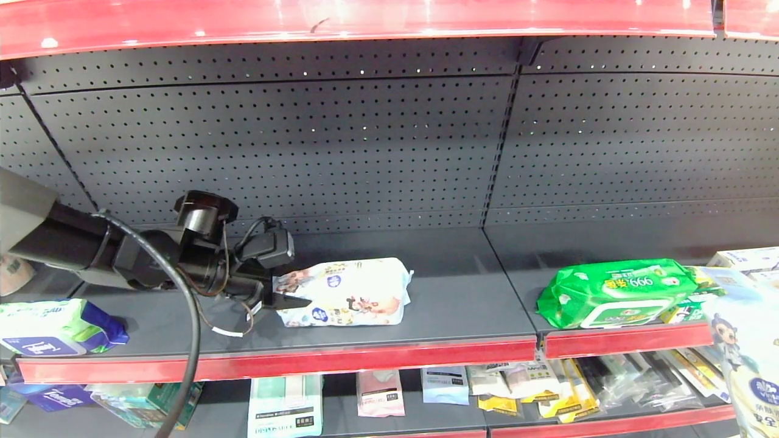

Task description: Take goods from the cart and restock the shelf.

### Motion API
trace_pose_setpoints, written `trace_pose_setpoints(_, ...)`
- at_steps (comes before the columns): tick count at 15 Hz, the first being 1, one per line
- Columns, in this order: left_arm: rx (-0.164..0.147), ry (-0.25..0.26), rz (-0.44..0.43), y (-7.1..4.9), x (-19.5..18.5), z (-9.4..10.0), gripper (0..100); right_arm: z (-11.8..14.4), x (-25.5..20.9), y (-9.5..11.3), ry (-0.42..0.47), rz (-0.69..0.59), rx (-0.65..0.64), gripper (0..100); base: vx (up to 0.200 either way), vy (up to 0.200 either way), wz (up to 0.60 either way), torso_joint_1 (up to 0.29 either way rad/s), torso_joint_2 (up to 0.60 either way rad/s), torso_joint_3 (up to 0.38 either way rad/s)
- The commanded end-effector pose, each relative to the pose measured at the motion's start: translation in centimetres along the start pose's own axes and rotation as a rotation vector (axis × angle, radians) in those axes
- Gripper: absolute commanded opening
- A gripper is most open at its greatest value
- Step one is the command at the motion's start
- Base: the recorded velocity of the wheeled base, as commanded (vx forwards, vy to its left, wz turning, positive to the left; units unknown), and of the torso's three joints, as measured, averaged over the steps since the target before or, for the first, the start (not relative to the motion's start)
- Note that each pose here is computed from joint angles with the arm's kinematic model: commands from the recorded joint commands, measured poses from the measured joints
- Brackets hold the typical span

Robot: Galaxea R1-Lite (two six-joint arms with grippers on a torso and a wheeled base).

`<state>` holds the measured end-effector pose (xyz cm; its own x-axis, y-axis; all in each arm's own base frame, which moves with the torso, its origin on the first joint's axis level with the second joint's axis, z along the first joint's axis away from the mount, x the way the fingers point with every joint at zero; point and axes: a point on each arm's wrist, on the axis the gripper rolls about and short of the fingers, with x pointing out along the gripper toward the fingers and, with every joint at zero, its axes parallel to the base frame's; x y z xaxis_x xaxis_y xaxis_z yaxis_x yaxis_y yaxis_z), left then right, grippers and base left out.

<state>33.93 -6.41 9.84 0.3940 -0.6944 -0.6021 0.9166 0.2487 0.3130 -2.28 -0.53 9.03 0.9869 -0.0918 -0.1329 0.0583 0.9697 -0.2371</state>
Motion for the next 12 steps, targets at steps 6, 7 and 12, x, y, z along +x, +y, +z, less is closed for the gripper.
trace_pose_setpoints(6, 0.047, 0.012, 0.01, -2.2, -3.0, -0.8, 0, 0.0, 0.0, 0.0, 0.003, 0.001, 0.003, 0, 0.0, 0.0, 0.0, 0.0, 0.0, 0.0)
trace_pose_setpoints(7, 0.047, 0.012, 0.01, -2.2, -3.0, -0.8, 0, 0.0, 0.0, 0.0, 0.003, 0.001, 0.003, 0, 0.0, 0.0, 0.0, 0.0, 0.0, 0.0)
trace_pose_setpoints(12, 0.044, 0.028, -0.016, -3.0, -3.7, -0.8, 0, 0.0, 0.0, 0.0, 0.004, 0.002, 0.002, 0, 0.0, 0.0, 0.0, 0.0, 0.0, 0.0)
